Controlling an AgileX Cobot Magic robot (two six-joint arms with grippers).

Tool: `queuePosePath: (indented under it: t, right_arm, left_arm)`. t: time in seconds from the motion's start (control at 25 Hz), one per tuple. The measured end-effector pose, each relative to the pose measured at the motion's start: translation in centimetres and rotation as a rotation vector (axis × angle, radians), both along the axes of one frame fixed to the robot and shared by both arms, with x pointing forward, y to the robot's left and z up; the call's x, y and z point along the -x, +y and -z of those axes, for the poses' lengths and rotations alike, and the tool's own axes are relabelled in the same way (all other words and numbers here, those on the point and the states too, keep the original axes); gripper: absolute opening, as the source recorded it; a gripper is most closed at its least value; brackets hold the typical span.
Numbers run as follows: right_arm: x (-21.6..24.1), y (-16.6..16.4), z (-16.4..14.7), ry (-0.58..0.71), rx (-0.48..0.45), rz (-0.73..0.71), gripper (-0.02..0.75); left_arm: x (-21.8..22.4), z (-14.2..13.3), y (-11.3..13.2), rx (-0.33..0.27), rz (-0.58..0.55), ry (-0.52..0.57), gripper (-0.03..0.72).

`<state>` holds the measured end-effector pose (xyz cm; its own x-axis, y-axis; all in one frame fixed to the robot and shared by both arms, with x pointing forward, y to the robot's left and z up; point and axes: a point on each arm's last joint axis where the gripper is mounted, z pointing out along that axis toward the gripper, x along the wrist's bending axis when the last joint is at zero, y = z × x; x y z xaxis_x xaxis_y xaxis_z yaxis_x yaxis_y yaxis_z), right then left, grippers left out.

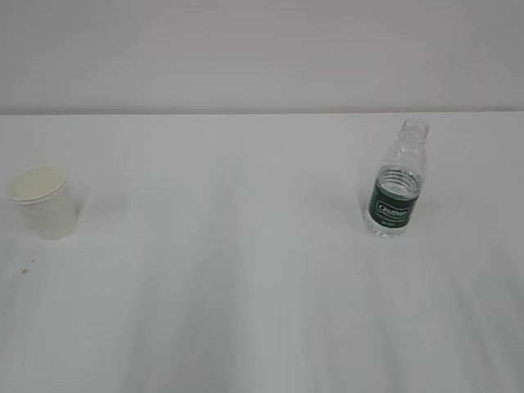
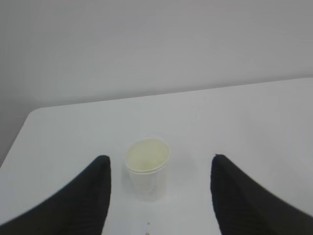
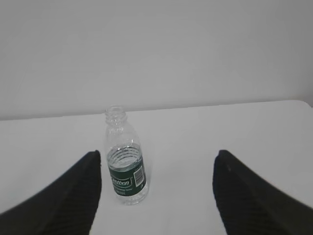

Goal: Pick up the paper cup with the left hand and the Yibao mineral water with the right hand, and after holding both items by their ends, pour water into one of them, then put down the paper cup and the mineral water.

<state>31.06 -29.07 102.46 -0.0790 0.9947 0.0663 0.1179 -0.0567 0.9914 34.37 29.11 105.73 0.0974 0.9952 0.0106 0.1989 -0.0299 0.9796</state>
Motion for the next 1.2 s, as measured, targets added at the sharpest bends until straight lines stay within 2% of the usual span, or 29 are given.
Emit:
queuePosePath:
  t: [0.24, 0.44, 0.64, 0.72, 0.88, 1.0, 1.2]
  right_arm:
    - [-0.2, -0.2, 1.2, -0.001, -0.072, 0.029, 0.540]
    - [-0.2, -0.2, 1.3, -0.003, -0.079, 0.034, 0.538]
    - [-0.4, -0.2, 1.5, 0.016, -0.058, 0.033, 0.538]
    - [-0.6, -0.3, 1.3, 0.018, 0.000, 0.027, 0.538]
    - [-0.6, -0.4, -0.4, -0.054, 0.274, 0.012, 0.538]
    - [-0.6, -0.4, -0.6, -0.074, 0.341, 0.018, 0.538]
    - [-1.1, -0.5, -0.4, -0.044, 0.392, 0.008, 0.538]
  left_arm:
    - [-1.5, 0.3, -0.2, 0.000, 0.007, 0.001, 0.456]
    - [-2.5, 0.7, -0.4, -0.004, 0.011, 0.025, 0.456]
    - [-3.2, 1.0, -0.5, -0.044, 0.020, 0.038, 0.456]
    - [-3.3, 1.1, -0.5, -0.051, 0.022, 0.038, 0.456]
    - [-3.3, 1.0, -0.5, -0.052, 0.024, 0.028, 0.456]
    - [-3.3, 0.9, -0.5, -0.051, 0.024, 0.021, 0.456]
    - [-3.3, 0.9, -0.5, -0.051, 0.024, 0.021, 0.456]
